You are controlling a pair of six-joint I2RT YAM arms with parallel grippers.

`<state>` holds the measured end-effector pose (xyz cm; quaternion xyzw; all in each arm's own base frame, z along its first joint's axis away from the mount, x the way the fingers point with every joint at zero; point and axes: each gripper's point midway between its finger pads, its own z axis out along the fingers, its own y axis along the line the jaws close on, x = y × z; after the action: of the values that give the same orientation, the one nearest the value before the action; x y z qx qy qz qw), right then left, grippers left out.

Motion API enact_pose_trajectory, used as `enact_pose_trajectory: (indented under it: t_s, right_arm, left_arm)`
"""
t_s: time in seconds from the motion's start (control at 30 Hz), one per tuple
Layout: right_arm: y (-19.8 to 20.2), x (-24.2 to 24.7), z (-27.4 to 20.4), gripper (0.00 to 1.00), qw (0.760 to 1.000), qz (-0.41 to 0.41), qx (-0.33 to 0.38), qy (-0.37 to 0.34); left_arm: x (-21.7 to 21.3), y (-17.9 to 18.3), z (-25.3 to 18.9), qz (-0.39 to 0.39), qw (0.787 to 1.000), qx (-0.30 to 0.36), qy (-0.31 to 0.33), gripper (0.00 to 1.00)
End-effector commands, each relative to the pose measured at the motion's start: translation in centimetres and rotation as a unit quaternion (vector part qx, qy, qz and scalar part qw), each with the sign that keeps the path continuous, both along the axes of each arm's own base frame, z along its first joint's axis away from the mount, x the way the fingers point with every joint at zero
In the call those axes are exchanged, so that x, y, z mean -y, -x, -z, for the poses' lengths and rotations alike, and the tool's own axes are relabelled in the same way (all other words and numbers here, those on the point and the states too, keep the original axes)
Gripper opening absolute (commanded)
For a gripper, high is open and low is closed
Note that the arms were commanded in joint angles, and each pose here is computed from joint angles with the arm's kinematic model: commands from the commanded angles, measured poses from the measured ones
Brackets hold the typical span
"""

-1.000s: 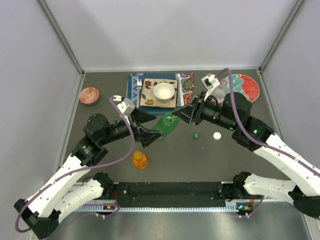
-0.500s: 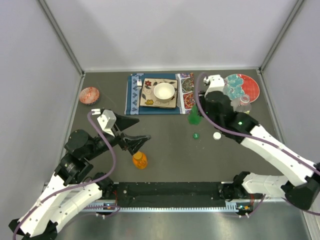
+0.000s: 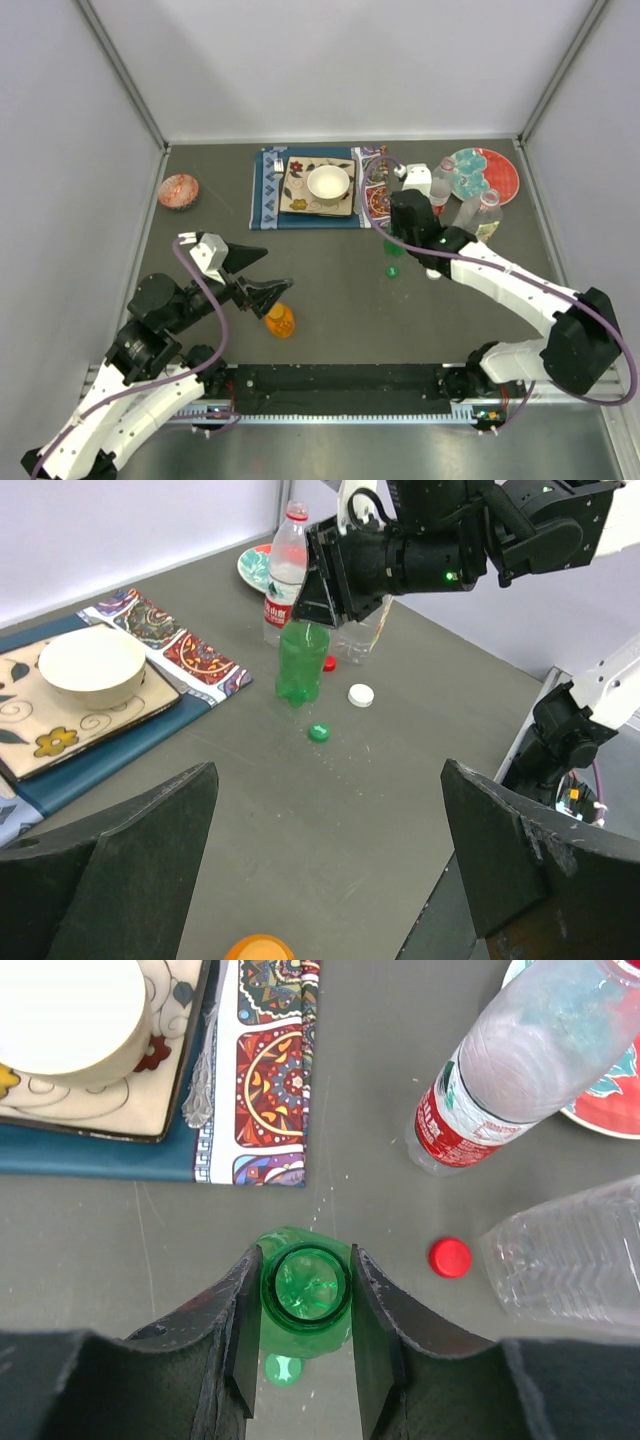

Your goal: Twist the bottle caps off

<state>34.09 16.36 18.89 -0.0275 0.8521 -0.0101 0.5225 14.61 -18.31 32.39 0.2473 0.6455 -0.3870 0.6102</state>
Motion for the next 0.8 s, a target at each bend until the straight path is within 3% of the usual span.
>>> enact_pose_trajectory:
  t_s: [0.0,0.47,0.53,0.57,0.67,0.77]
  right_arm:
    - [-2.0,0.1,-0.8,0.00,0.999,0.025,0.039,-0.017]
    - [-2.2,0.4,3.5,0.01,0.999,0.033,0.000,-0.009]
    - [-1.9,0.5,3.8,0.11,0.999,0.033,-0.006,-0.011]
    - [-1.8,0.5,3.8,0.21,0.999,0.034,-0.007,-0.014]
    - [-1.4,0.6,3.8,0.39,0.999,0.035,-0.010,-0.019]
    - [-1.1,0.8,3.6,0.46,0.999,0.036,-0.009,-0.021]
  left_arm:
    - [-0.5,-0.5,0.2,-0.019,1.000,0.009,-0.002,0.99]
    - [-0.1,-0.7,0.9,-0.013,1.000,0.003,-0.007,0.99]
    - [0.1,-0.8,1.0,-0.012,1.000,0.000,-0.009,0.99]
    - [0.1,-0.9,1.0,-0.012,1.000,0.000,-0.008,0.99]
    - [0.3,-0.9,1.2,-0.008,1.000,-0.006,-0.010,0.99]
    - [0.5,-0.9,1.3,-0.005,1.000,-0.008,-0.009,0.99]
